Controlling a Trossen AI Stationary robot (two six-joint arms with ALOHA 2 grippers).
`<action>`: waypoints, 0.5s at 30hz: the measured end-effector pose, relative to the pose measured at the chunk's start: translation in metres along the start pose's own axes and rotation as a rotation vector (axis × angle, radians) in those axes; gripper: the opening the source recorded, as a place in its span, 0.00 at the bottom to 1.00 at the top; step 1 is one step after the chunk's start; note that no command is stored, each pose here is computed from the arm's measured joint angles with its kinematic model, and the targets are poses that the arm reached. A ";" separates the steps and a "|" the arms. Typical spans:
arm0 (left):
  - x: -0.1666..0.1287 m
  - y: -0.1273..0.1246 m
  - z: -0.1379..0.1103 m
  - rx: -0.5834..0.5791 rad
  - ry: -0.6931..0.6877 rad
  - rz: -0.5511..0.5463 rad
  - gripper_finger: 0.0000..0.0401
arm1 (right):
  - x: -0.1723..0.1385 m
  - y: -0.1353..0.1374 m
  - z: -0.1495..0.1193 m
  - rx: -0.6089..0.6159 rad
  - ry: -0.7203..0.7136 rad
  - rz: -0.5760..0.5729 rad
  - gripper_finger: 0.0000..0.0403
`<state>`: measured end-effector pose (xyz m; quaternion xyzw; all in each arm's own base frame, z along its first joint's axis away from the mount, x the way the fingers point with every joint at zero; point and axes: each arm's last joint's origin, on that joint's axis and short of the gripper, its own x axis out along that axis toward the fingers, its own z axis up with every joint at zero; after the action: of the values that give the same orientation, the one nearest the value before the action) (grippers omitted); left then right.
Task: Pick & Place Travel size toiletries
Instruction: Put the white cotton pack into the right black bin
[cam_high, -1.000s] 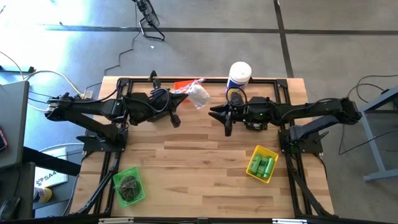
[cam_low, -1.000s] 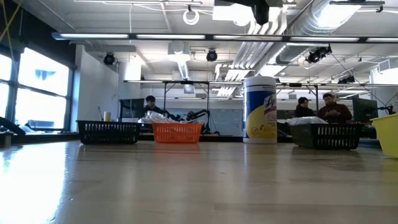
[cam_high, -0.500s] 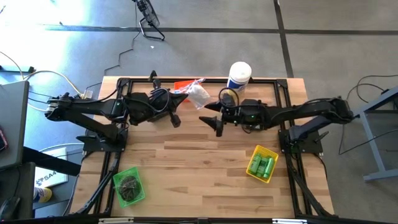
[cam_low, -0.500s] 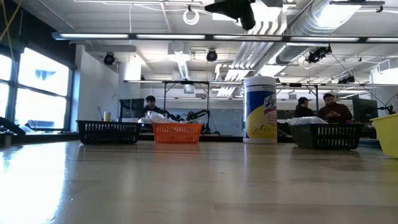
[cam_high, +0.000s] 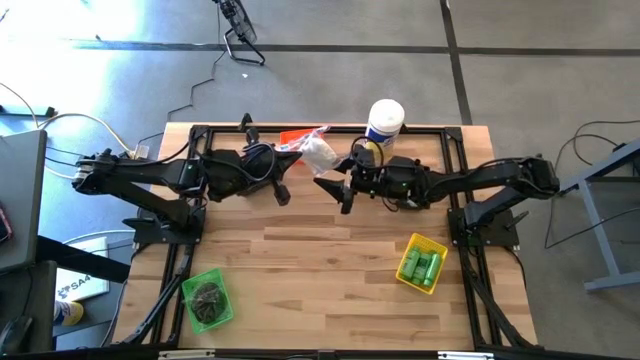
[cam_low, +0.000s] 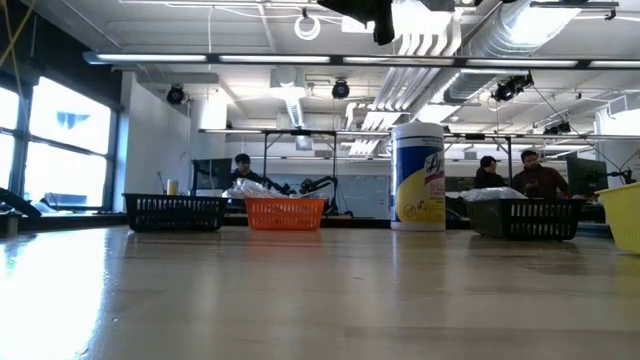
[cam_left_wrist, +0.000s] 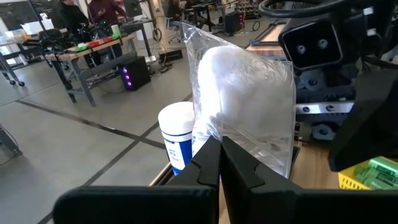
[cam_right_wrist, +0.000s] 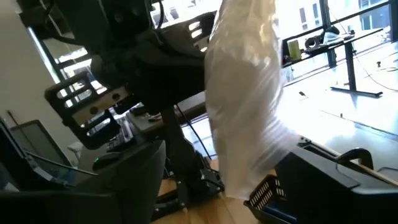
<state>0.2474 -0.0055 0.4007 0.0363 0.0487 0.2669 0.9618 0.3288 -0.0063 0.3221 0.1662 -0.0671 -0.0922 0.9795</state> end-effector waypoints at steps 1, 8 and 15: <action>0.000 0.000 0.000 0.000 0.000 0.000 0.00 | 0.000 0.000 0.000 -0.005 -0.002 0.001 0.70; 0.000 0.000 0.000 0.000 0.000 0.000 0.00 | 0.000 0.000 0.000 -0.009 -0.006 -0.004 0.57; 0.000 0.000 0.000 0.001 0.000 0.000 0.00 | 0.000 0.000 0.000 -0.016 -0.005 -0.003 0.39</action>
<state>0.2474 -0.0055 0.4007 0.0366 0.0487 0.2668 0.9618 0.3288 -0.0064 0.3224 0.1582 -0.0684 -0.0948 0.9805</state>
